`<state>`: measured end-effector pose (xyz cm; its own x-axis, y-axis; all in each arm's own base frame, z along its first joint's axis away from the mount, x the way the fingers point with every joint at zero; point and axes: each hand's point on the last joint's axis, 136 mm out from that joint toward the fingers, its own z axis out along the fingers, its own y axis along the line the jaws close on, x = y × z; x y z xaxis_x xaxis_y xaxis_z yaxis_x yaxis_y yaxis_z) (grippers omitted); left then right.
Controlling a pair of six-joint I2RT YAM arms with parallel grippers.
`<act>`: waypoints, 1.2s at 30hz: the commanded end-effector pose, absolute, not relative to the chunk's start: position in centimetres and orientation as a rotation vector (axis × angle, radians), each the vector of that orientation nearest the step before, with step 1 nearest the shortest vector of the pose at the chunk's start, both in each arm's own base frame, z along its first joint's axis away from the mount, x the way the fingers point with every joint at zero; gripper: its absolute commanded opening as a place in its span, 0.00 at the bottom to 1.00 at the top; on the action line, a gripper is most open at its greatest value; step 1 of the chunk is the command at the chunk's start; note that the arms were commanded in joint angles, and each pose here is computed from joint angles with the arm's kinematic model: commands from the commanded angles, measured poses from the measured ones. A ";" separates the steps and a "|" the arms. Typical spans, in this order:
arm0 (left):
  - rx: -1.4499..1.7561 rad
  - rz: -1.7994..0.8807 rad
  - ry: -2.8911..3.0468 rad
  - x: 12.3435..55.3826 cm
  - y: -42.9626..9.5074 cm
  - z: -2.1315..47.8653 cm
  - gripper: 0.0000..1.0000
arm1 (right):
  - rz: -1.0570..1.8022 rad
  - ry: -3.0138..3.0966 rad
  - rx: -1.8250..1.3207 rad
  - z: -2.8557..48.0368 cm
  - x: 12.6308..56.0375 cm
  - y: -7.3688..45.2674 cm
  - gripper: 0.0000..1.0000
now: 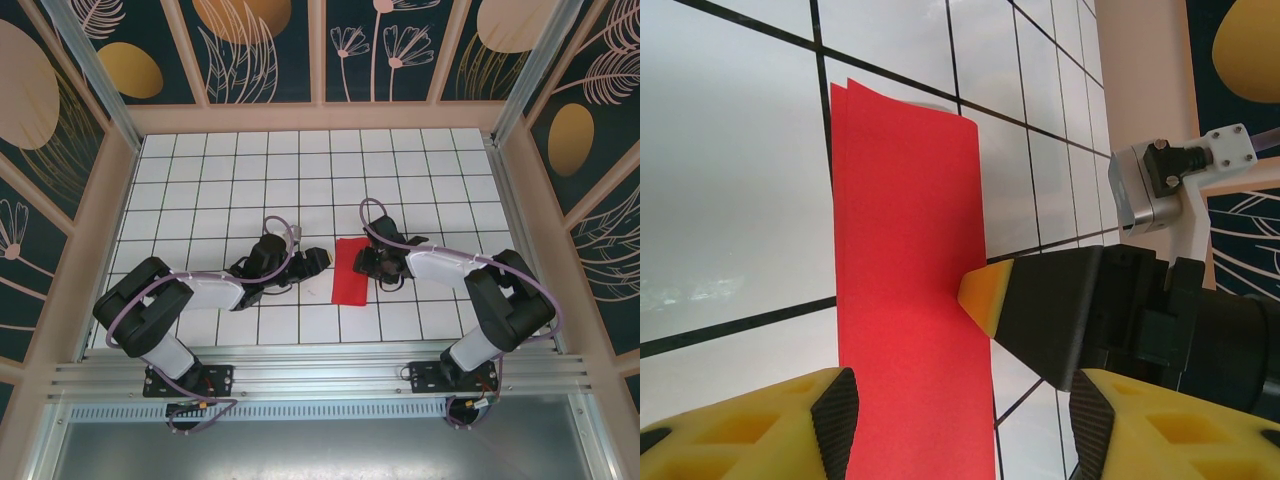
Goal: Fold a paper plane with a square sheet of paper (pick it up from the middle)
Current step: Fold the square sheet of paper in half at the center of the table.
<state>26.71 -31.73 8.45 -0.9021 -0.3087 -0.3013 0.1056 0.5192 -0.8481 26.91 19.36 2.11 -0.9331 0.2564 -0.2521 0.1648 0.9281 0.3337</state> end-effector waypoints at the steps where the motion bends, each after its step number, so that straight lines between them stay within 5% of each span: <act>1: -0.145 -1.377 2.322 27.0 -32.4 9.2 0.60 | 0.411 2.788 0.293 1.8 27.3 19.3 0.53; 19: -0.138 -1.384 2.330 27.1 -32.8 9.1 0.58 | 0.361 2.818 0.252 1.0 26.9 18.8 0.53; 36: -0.104 -1.356 2.393 27.4 -34.1 8.1 0.26 | 0.335 2.830 0.278 0.4 26.5 18.4 0.53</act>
<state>27.55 -33.31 8.44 -0.9118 -0.2859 -0.2949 0.1101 0.5216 -0.8460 26.90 19.14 1.93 -0.9389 0.2173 -0.2670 0.1310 0.9428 0.3066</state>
